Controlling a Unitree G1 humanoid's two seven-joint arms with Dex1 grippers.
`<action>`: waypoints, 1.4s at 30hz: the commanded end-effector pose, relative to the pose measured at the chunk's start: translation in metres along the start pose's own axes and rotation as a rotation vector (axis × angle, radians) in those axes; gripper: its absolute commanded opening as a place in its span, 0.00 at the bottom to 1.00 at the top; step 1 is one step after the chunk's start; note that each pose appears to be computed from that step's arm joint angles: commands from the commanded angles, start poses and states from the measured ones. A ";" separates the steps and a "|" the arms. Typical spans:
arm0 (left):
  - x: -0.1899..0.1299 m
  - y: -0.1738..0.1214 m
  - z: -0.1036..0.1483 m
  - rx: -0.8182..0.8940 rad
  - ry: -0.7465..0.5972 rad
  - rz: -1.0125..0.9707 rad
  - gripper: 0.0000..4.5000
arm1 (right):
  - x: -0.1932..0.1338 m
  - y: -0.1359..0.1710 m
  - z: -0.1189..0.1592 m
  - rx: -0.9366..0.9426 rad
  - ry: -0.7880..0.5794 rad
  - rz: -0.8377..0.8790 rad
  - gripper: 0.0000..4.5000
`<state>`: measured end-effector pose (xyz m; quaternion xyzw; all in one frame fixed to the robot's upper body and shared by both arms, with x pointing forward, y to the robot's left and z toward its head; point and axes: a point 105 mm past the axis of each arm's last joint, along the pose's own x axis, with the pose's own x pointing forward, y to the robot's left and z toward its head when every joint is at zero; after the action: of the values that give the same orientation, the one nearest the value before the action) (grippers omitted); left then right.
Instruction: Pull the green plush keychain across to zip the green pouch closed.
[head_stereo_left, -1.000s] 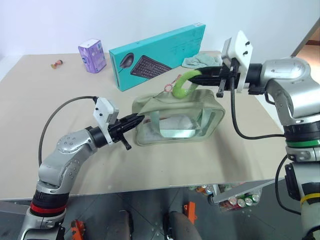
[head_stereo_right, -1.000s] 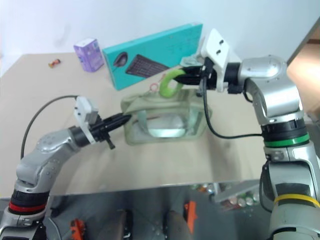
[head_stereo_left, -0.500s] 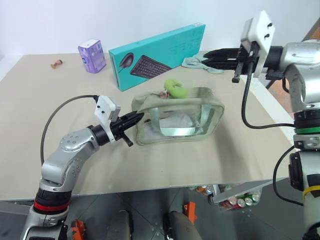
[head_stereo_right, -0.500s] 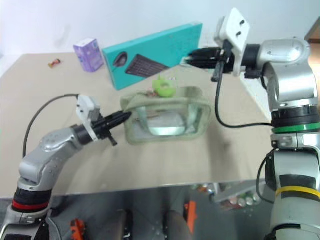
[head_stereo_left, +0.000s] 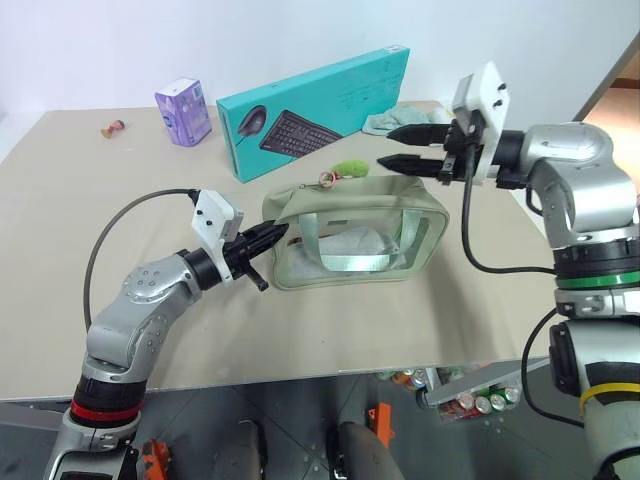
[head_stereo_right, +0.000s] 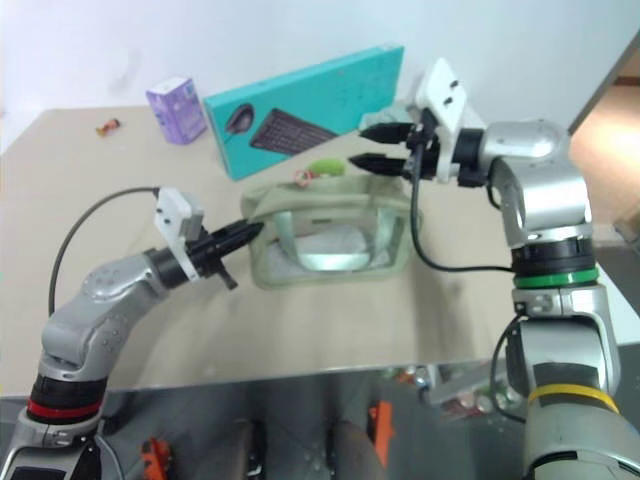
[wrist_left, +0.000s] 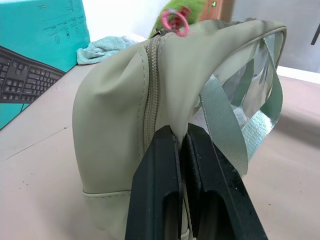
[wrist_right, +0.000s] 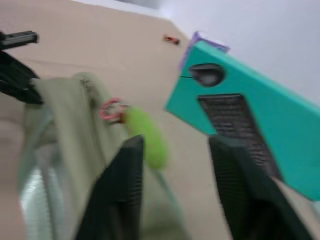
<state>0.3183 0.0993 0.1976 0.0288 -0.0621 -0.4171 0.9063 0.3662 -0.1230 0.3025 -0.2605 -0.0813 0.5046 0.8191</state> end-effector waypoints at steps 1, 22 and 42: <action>0.001 -0.009 -0.001 0.009 0.001 -0.013 0.00 | 0.009 0.016 0.027 -0.089 -0.080 0.043 0.80; -0.016 -0.025 -0.009 -0.006 0.051 -0.051 0.00 | 0.049 -0.031 -0.006 -0.190 0.032 0.033 0.99; -0.009 -0.022 -0.002 0.009 0.030 -0.040 0.00 | 0.042 0.023 -0.038 -0.129 0.120 0.367 0.99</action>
<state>0.2955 0.0949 0.1936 0.0377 -0.0556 -0.4301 0.9003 0.3871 -0.0949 0.2524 -0.3435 -0.0116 0.6155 0.7093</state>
